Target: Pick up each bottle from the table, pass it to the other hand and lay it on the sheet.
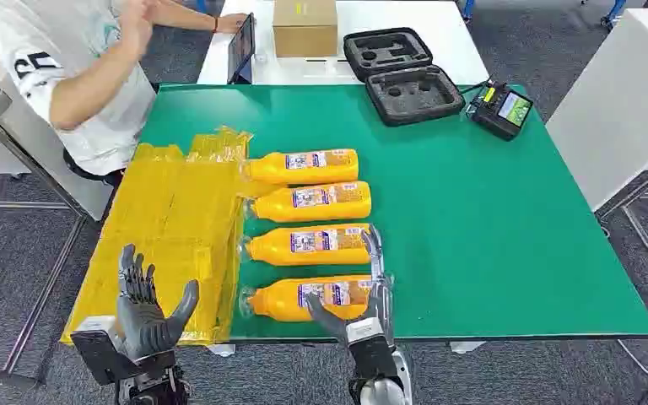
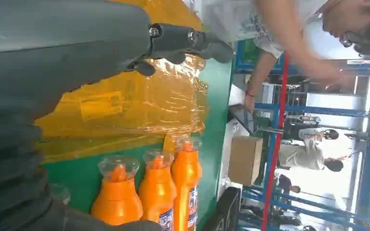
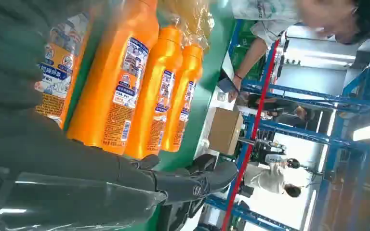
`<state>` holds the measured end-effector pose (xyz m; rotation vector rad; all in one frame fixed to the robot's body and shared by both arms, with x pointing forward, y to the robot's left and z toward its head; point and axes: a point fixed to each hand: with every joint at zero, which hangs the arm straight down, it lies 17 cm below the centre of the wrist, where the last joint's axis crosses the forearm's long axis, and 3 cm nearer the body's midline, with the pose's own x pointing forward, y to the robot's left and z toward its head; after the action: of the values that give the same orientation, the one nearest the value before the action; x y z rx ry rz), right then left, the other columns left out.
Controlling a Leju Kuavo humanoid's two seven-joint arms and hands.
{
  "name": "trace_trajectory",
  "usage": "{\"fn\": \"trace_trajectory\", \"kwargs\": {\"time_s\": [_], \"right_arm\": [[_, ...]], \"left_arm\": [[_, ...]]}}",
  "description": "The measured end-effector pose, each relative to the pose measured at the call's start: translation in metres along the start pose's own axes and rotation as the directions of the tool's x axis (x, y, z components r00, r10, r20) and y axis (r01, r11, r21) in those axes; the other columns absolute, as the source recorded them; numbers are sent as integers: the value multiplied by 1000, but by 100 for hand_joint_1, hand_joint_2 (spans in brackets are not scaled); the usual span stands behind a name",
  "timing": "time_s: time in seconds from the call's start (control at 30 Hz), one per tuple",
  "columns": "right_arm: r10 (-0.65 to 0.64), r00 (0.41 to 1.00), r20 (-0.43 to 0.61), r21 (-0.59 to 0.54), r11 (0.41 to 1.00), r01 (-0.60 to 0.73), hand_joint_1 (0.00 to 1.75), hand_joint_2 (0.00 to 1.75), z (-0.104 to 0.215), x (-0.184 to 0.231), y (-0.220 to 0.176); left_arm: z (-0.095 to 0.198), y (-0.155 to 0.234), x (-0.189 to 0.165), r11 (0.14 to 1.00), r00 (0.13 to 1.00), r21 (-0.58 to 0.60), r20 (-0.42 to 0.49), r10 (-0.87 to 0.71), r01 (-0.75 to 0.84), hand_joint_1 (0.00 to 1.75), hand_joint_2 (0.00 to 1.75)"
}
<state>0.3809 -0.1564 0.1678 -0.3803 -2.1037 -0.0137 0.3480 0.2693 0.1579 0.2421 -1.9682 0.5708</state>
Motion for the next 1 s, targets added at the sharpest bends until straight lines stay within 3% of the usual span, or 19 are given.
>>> {"fn": "trace_trajectory", "kwargs": {"time_s": [0.8,0.9,1.0], "right_arm": [[21,1000,13,8,1000,-21,0,175,1,1,0],[63,997,50,88,994,-68,0,175,4,4,13],[190,980,58,285,938,-199,0,175,16,-7,42]], "left_arm": [[0,-2,0,1000,1000,-5,1,4,-4,0,175],[0,-5,0,1000,1000,-15,3,0,0,0,175],[1,-7,-2,1000,1000,-31,0,0,0,0,175]]}}
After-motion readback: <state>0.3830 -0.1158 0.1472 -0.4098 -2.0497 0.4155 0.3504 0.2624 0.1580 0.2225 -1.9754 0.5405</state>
